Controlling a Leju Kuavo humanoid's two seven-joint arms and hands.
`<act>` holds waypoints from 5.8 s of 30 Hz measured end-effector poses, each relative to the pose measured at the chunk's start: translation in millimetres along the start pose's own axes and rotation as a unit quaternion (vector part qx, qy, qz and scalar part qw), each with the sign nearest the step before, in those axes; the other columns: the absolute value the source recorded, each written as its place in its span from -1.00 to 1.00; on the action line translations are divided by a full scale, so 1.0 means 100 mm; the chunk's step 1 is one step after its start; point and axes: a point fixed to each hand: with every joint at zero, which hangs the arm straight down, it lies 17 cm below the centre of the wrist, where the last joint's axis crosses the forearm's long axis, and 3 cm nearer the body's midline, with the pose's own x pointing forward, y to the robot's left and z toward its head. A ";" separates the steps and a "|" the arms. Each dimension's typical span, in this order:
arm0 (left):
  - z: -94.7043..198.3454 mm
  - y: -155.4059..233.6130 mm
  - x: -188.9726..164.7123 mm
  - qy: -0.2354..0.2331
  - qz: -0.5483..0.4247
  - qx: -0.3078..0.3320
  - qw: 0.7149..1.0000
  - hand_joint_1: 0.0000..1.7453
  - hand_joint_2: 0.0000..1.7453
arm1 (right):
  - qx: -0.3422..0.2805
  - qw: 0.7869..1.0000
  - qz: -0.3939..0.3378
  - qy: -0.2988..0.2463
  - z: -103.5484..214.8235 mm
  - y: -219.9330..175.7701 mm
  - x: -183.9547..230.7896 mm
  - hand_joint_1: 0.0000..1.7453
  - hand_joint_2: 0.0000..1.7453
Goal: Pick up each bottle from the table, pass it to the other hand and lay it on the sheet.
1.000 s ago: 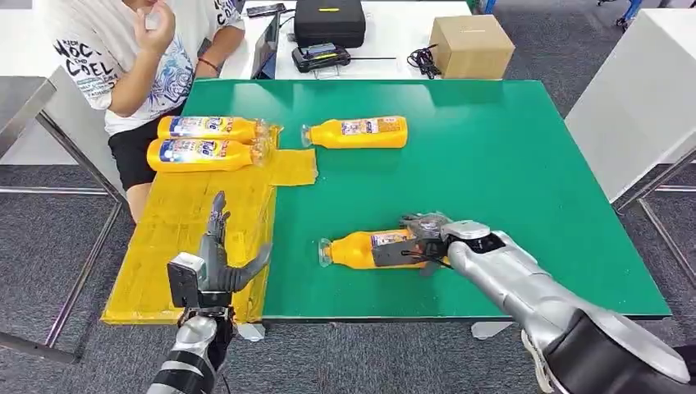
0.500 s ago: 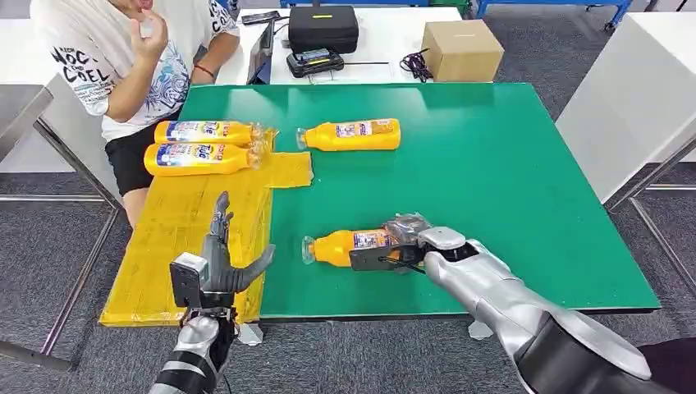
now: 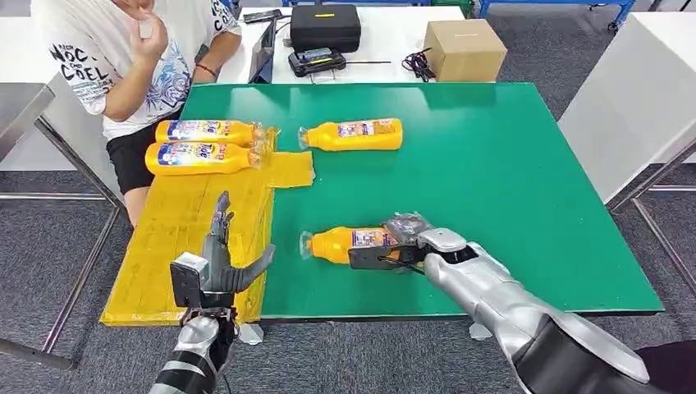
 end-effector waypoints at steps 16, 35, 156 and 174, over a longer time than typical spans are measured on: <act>0.26 0.15 0.00 0.009 0.007 0.024 1.000 -1.00 1.00 | -0.510 0.763 -0.332 -0.218 1.51 -1.55 0.89 1.00 1.00; 0.48 -0.66 0.34 0.087 0.313 -0.104 0.940 -1.00 1.00 | -0.615 0.676 -0.369 -0.167 2.15 -1.16 0.54 1.00 1.00; -0.61 0.72 0.98 -0.214 -0.577 0.038 0.787 1.00 1.00 | -0.524 0.552 -0.501 -0.412 2.43 -1.66 2.08 -1.00 -1.00; -0.67 1.36 -0.54 0.005 -0.636 -0.081 0.767 1.00 1.00 | -0.491 0.559 -0.510 -0.431 2.39 -1.65 2.21 -1.00 -1.00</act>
